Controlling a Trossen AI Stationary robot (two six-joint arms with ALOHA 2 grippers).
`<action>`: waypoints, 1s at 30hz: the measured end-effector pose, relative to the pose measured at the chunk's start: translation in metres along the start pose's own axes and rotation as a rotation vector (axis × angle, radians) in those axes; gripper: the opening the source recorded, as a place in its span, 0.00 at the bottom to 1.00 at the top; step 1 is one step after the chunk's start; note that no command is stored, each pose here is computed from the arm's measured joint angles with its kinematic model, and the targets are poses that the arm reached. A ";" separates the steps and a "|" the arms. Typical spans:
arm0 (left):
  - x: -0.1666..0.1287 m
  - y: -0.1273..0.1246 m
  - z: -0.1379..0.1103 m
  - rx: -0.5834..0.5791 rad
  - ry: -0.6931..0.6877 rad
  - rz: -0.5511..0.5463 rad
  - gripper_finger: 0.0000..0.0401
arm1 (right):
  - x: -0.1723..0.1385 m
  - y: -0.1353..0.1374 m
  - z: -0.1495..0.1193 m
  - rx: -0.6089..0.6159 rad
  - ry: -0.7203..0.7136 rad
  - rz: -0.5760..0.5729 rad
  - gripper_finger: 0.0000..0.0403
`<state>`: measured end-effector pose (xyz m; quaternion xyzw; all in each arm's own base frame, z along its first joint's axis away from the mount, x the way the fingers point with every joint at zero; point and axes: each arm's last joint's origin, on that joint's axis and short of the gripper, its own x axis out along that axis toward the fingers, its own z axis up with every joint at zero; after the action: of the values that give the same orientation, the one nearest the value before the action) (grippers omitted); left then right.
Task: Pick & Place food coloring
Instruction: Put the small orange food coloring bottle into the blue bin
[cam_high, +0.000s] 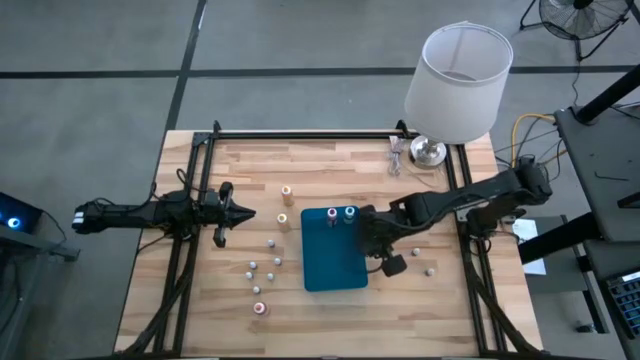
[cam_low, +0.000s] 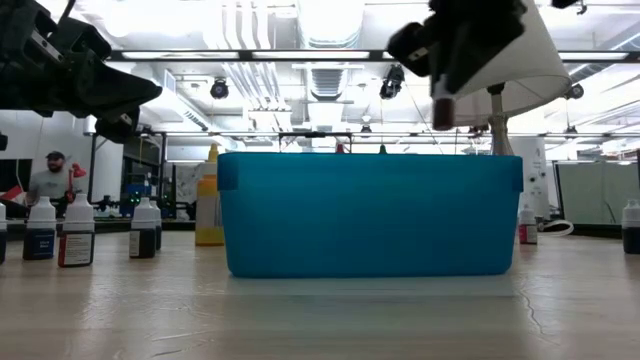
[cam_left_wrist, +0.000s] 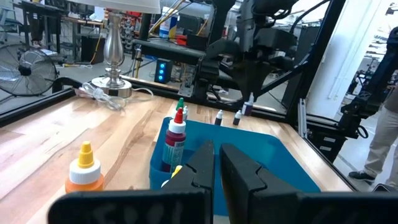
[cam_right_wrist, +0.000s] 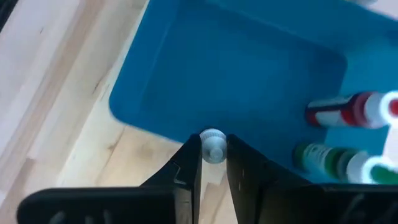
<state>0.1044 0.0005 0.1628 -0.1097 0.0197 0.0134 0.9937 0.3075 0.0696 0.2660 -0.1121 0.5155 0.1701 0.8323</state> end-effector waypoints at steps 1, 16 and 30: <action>0.000 0.000 0.000 0.000 0.001 0.000 0.00 | 0.001 -0.001 0.003 -0.007 0.000 -0.001 0.12; 0.000 0.000 0.000 0.000 0.001 0.000 0.00 | 0.029 -0.005 0.022 -0.013 0.009 0.002 0.12; 0.000 0.000 0.000 0.000 0.001 0.000 0.00 | 0.049 -0.008 0.011 0.049 0.014 -0.052 0.12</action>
<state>0.1044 0.0005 0.1627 -0.1097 0.0199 0.0133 0.9937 0.3398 0.0749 0.2273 -0.1062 0.5223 0.1349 0.8353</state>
